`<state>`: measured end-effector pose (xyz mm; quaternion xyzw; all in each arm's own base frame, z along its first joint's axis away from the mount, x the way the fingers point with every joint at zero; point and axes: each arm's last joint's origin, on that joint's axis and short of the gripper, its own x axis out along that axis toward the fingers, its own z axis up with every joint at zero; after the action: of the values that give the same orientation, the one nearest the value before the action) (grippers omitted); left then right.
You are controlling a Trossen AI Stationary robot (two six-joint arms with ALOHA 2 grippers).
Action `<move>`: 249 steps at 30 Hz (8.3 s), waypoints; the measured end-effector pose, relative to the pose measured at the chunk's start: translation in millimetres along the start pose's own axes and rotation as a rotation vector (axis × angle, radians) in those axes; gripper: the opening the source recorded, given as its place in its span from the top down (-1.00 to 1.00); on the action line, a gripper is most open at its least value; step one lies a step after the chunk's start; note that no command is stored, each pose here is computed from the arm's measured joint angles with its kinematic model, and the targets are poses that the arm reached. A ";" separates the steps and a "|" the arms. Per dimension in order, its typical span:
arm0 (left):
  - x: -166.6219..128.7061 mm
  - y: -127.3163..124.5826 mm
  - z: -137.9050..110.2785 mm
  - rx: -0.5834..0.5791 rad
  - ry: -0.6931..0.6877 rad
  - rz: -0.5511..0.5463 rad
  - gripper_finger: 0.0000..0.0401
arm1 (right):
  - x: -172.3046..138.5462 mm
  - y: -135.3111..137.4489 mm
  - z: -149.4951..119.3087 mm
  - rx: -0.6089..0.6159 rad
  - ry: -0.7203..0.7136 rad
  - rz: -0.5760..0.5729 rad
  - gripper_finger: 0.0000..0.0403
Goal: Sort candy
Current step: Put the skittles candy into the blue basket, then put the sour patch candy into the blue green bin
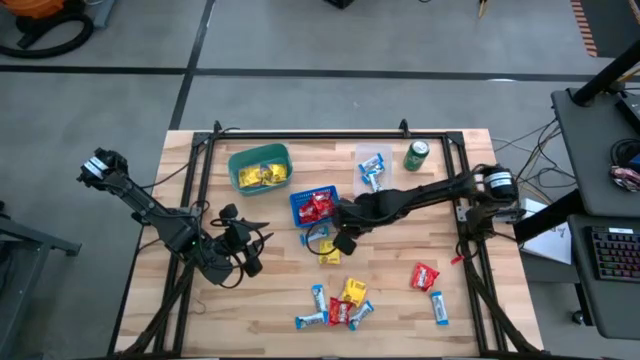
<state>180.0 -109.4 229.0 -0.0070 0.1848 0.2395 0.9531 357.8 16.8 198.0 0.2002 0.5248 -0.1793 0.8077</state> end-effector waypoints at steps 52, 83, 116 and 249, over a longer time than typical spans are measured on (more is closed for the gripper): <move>0.1 -3.3 3.5 -0.066 -0.007 -0.040 0.41 | -26.7 44.7 -39.1 0.037 0.412 0.361 0.32; 60.5 -88.2 -30.9 0.313 -0.128 -0.283 0.07 | -94.0 57.7 -103.5 -0.362 0.176 -0.034 0.25; 176.0 -83.4 -84.9 0.266 0.124 -0.276 0.20 | -78.5 29.4 -124.5 -0.279 -0.186 0.209 0.06; 77.9 64.6 18.8 -0.291 -0.403 -0.840 1.00 | -47.4 62.0 7.8 -0.699 -1.187 0.226 0.30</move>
<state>220.4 -14.9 223.7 -0.1676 -0.0577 -0.1460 0.9733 376.6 69.7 252.8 -0.1501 -0.0026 0.0064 0.9887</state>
